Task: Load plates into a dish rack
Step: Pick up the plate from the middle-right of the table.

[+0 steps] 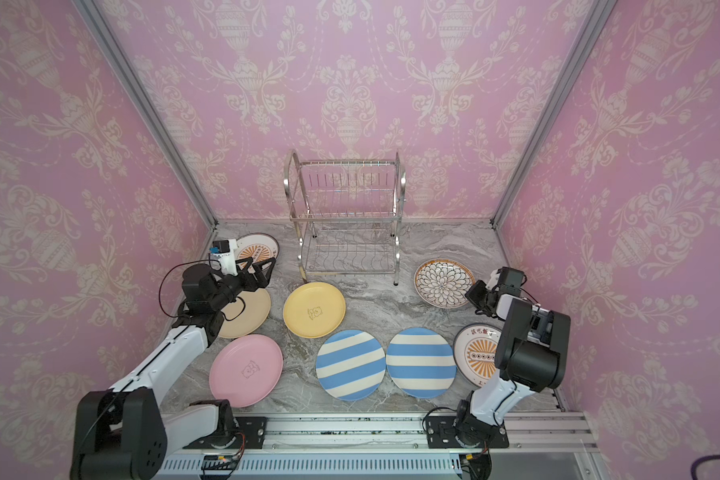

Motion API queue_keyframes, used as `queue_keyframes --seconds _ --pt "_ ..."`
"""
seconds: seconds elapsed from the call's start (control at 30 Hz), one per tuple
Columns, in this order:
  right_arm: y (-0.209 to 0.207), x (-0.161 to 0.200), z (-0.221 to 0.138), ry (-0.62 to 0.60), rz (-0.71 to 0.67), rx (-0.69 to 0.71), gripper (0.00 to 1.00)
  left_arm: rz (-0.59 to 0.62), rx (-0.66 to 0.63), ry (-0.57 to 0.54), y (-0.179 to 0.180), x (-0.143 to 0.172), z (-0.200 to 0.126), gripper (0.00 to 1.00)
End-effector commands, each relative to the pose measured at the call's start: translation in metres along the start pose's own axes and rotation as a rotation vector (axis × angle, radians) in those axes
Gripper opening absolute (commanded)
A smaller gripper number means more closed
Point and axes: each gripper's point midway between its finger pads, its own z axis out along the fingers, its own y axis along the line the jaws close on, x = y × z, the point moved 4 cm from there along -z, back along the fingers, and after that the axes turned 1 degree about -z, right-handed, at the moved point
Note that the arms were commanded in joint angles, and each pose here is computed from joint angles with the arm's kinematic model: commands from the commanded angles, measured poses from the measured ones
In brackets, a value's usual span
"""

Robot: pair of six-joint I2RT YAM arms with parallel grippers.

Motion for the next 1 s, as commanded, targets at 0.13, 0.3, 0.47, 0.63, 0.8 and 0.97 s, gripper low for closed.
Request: queue_keyframes --seconds 0.13,0.3,0.47,0.63,0.8,0.97 --pt "0.023 -0.037 -0.061 -0.124 -0.137 0.163 0.0 0.058 0.067 -0.042 -0.016 -0.015 -0.003 0.99" --pt "0.055 -0.051 -0.124 -0.263 -0.264 0.271 0.0 0.06 0.086 -0.069 -0.019 -0.023 -0.003 0.99" --pt "0.091 -0.058 -0.194 -0.446 -0.345 0.309 0.0 0.084 0.098 -0.083 -0.018 -0.028 0.004 0.99" --pt "0.135 -0.063 -0.273 -0.678 -0.437 0.319 0.0 0.144 0.116 -0.064 -0.015 -0.039 0.023 0.99" --pt "0.18 -0.064 -0.33 -0.877 -0.506 0.263 0.0 0.179 0.161 -0.058 -0.018 -0.049 0.036 0.99" --pt "0.232 -0.06 -0.361 -0.985 -0.586 0.16 0.0 0.177 0.224 -0.025 -0.023 -0.043 0.042 0.99"
